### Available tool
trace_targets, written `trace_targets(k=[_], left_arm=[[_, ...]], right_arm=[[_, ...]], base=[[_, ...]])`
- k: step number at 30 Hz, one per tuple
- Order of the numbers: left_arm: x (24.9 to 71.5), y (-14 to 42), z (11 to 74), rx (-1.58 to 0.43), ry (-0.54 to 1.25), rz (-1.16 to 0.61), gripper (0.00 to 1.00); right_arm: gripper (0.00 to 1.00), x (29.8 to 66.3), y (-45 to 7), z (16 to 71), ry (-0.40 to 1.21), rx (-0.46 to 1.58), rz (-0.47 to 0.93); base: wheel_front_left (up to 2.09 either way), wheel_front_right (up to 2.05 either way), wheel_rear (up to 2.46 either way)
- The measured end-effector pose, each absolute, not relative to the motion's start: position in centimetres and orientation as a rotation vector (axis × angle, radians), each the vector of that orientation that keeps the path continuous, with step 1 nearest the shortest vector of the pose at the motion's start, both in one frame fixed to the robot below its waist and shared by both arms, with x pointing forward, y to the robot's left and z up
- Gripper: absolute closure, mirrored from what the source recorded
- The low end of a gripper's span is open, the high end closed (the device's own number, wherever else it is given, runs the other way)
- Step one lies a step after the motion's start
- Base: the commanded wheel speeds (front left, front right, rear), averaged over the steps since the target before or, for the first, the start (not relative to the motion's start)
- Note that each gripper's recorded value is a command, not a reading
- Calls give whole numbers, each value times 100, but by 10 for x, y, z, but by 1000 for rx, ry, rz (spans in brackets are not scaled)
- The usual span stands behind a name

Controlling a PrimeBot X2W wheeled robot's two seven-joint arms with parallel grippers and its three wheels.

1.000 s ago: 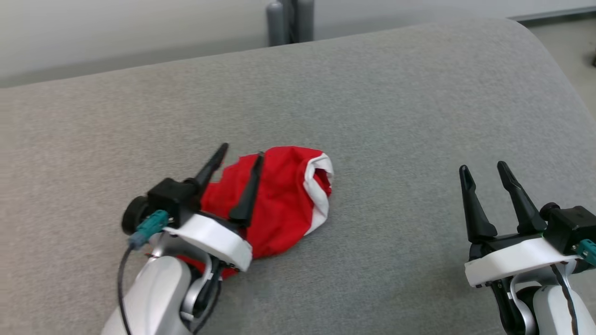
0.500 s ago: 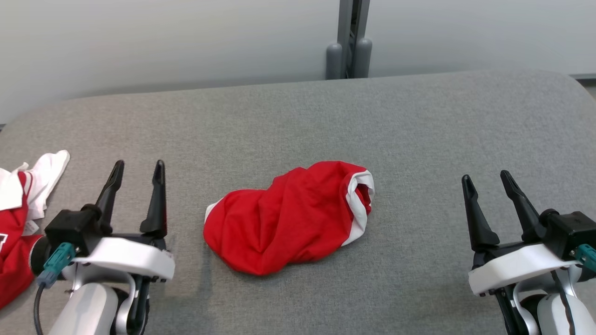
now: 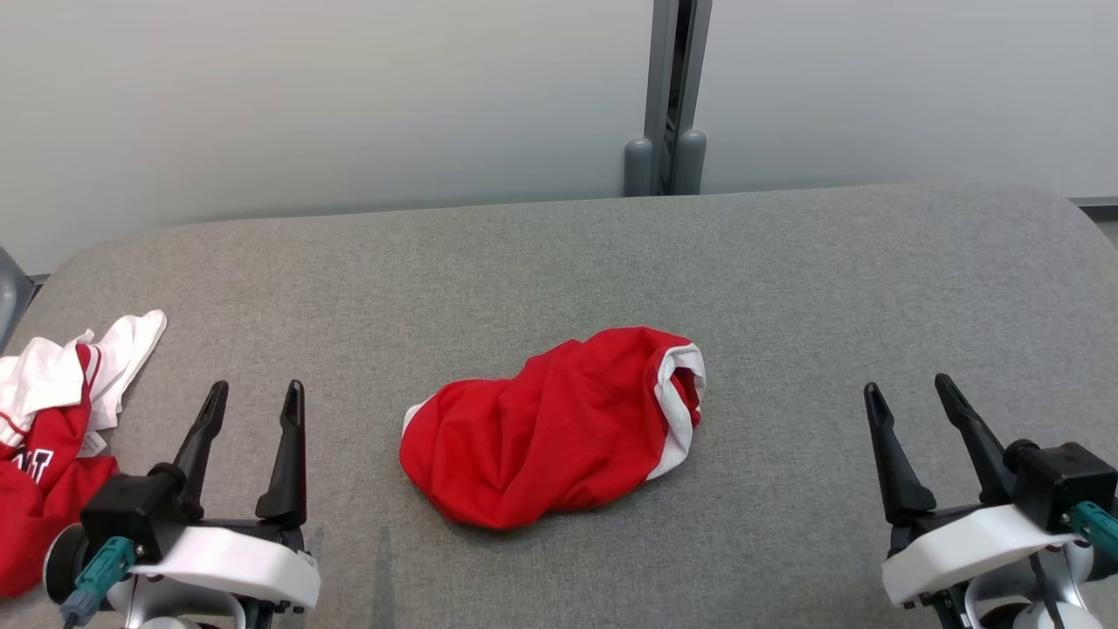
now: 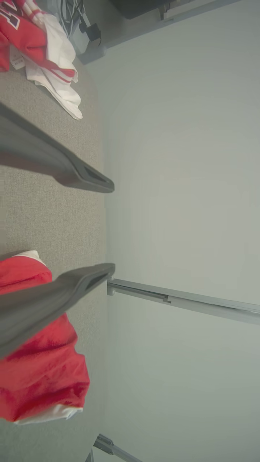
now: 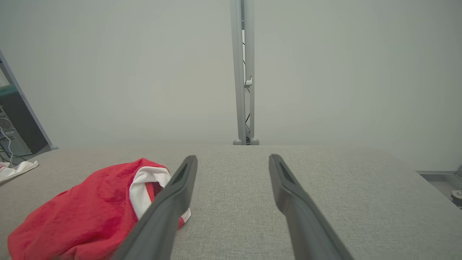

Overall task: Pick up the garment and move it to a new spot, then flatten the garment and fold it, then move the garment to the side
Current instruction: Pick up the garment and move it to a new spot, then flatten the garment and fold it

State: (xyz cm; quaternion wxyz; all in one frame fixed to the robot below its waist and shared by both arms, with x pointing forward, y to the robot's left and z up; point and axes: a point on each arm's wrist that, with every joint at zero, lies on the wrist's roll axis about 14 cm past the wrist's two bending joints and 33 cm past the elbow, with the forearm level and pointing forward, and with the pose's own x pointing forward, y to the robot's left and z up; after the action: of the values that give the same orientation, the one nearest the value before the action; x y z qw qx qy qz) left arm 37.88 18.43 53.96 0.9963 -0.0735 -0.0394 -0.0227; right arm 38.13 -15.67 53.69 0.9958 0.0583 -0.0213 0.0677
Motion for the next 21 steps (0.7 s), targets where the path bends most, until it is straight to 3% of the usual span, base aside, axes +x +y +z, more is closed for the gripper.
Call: trace_targets(k=[21], left_arm=[[367, 182, 535, -144, -37, -49, 0]], right_arm=[[0, 365, -172, 537, -28, 110, 92]], base=[[0, 0, 0]])
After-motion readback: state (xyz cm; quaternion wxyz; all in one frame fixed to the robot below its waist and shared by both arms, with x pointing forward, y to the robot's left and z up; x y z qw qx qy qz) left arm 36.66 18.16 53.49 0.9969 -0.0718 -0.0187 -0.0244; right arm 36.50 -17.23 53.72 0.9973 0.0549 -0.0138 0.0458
